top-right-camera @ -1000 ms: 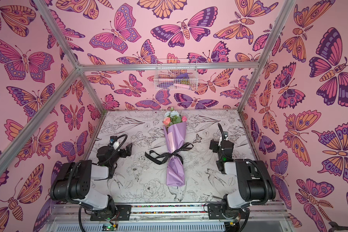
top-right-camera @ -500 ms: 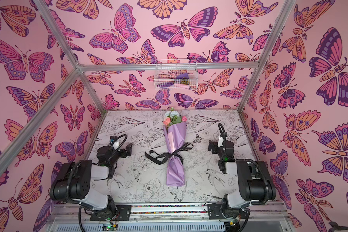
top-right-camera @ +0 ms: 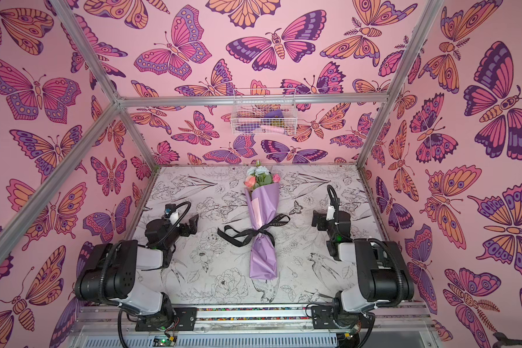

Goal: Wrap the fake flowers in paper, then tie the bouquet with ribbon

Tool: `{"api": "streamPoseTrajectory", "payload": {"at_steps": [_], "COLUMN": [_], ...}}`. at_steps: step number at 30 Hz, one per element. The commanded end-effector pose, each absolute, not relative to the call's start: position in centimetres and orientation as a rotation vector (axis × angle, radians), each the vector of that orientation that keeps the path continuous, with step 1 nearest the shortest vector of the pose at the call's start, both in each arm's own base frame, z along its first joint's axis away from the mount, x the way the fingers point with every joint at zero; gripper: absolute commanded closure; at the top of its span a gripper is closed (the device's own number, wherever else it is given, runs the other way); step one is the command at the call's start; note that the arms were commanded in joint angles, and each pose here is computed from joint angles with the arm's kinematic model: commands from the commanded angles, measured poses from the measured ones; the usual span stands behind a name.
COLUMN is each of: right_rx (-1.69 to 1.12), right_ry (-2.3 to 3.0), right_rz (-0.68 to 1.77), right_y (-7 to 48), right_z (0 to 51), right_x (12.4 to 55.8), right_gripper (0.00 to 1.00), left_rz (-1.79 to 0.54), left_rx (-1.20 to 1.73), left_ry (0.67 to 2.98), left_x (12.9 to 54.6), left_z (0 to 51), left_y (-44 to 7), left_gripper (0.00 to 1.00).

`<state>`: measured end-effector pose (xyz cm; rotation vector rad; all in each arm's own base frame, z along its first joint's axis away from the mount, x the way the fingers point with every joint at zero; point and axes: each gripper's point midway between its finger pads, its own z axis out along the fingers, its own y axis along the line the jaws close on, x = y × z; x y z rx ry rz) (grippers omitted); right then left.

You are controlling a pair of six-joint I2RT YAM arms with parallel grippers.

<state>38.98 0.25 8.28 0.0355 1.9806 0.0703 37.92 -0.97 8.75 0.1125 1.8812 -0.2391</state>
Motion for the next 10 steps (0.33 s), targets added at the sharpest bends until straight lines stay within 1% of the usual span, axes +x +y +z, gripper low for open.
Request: {"api": "streamPoseTrajectory", "payload": {"at_steps": [1, 10], "right_rx": [0.008, 0.008], "right_ry": [1.948, 1.949], "right_rz": [0.071, 0.072], "right_y": [0.33, 0.36], "right_z": [9.43, 9.4], "right_x": [39.41, 39.41], "right_gripper": [0.01, 0.01], "left_rz": [-0.239, -0.225], "left_rx": [0.138, 0.122], "left_ry": [1.86, 1.881], "left_x": [37.68, 38.06], "left_z": [9.09, 8.96], "left_y": [-1.24, -1.0], "left_gripper": [0.01, 0.01]}}
